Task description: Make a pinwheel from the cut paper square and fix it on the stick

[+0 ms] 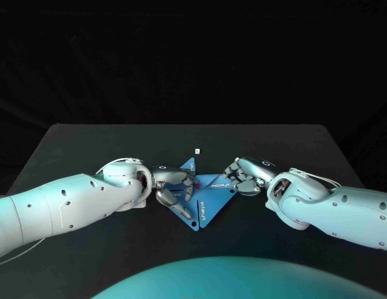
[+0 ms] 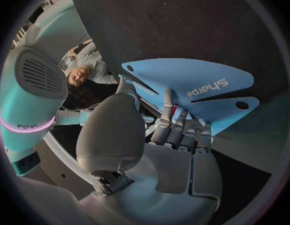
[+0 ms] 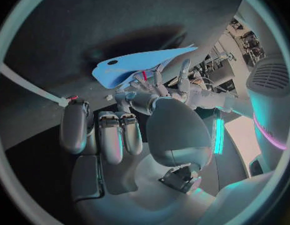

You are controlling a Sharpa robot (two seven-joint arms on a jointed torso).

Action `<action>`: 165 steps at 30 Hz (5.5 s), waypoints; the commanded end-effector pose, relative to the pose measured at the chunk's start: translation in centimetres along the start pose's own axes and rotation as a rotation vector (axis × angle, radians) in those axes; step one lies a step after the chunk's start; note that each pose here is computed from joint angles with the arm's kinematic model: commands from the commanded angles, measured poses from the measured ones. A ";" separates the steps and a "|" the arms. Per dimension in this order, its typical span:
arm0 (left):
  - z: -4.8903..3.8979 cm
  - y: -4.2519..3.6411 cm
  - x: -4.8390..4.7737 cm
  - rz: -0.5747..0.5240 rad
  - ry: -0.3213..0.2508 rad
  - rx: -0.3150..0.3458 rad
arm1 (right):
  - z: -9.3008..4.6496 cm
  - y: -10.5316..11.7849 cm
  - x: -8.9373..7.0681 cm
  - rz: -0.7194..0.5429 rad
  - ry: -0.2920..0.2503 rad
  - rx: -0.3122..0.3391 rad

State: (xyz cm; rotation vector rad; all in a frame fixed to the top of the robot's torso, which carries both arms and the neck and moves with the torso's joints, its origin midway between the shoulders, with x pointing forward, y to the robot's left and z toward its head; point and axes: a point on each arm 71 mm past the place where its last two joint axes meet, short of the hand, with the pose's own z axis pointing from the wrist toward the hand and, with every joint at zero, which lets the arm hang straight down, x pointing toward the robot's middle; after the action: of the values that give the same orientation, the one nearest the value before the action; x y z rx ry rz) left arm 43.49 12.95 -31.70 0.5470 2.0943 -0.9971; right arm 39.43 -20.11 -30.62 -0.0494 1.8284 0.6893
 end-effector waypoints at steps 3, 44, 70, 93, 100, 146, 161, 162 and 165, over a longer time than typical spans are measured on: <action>-0.01 0.00 0.01 0.022 -0.013 -0.014 | -0.3 0.4 0.6 0.005 0.124 0.099; -0.05 -0.50 -0.17 0.068 -0.051 -0.027 | 2.5 1.5 0.4 -0.067 0.086 0.101; 0.54 -1.01 -0.19 0.082 -0.048 -0.021 | 3.4 1.2 0.3 -0.087 0.104 0.104; 1.10 -1.70 -0.34 0.100 -0.065 -0.010 | 4.1 1.0 0.2 -0.100 0.112 0.109; 1.34 -1.92 -0.34 0.104 -0.061 -0.006 | 4.3 1.0 0.2 -0.103 0.113 0.111; 2.94 -2.91 -0.48 0.120 -0.049 -0.012 | 5.1 1.2 0.1 -0.181 0.135 0.110; 3.49 -3.24 -0.66 0.128 -0.063 -0.015 | 5.3 1.5 0.2 -0.214 0.132 0.101; 3.51 -3.25 -0.67 0.128 -0.063 -0.015 | 5.3 1.5 0.2 -0.216 0.131 0.100; 3.59 -3.31 -0.68 0.130 -0.062 -0.016 | 5.4 1.6 0.2 -0.221 0.125 0.096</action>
State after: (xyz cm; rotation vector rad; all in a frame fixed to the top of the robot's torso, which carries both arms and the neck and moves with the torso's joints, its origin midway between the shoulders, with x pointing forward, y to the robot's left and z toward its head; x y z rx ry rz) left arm 43.35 8.26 -31.24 0.6262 1.9950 -0.9172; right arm 43.46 -16.37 -31.19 -0.1973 1.9413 0.4645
